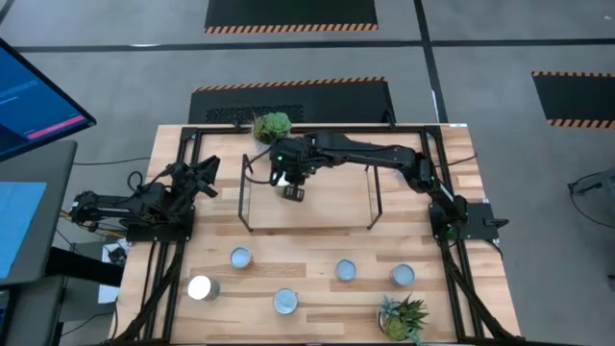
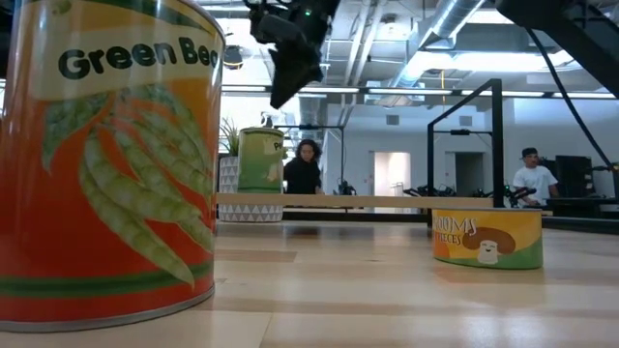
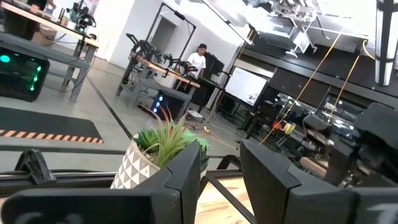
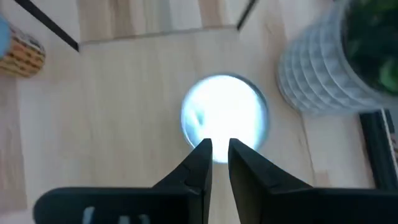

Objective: Pick and place cans onto a shelf
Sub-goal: Put the canned pears on the shelf

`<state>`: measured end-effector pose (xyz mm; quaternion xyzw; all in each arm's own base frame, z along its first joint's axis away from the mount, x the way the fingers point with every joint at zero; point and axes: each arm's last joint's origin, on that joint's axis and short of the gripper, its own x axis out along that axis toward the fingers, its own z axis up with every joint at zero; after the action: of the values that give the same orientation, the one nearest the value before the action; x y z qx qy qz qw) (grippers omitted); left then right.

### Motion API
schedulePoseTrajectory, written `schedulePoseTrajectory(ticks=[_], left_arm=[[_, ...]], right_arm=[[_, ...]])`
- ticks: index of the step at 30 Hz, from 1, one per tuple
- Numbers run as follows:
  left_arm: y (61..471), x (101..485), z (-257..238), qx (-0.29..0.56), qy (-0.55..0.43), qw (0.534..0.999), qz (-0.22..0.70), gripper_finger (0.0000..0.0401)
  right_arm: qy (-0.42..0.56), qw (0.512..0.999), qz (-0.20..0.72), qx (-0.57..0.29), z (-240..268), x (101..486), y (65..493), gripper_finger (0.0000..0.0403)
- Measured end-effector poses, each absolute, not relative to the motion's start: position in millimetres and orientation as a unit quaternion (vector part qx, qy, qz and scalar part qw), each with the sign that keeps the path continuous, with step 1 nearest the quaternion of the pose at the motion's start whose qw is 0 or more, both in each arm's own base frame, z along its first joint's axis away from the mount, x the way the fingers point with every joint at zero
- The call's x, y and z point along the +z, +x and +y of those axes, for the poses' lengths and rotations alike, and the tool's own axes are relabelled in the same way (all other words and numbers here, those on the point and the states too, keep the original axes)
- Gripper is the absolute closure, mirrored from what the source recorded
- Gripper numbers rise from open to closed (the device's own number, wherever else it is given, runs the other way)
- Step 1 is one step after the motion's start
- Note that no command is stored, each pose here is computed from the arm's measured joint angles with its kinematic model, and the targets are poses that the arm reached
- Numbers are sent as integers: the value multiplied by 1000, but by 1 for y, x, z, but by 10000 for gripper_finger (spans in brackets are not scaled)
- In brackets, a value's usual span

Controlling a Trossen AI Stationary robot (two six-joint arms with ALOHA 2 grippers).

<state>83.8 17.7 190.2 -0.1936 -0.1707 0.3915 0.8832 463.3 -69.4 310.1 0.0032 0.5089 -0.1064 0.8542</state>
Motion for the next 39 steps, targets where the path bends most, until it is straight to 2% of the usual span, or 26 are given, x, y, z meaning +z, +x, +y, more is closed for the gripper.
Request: schedulePoseTrajectory(ticks=[9, 13, 19, 39], left_arm=[[84, 190, 18, 392, -193, 884, -169, 296], [84, 190, 18, 393, -191, 884, -167, 296], [84, 189, 18, 393, -190, 885, -163, 296], [84, 188, 18, 394, -188, 885, -160, 296]], right_arm=[[-2, 789, 608, -92, -83, 278, 455, 328], [-13, 782, 618, -82, -84, 266, 460, 328], [-12, 793, 604, -79, -85, 255, 470, 328], [-4, 863, 500, -69, -86, 265, 492, 328]])
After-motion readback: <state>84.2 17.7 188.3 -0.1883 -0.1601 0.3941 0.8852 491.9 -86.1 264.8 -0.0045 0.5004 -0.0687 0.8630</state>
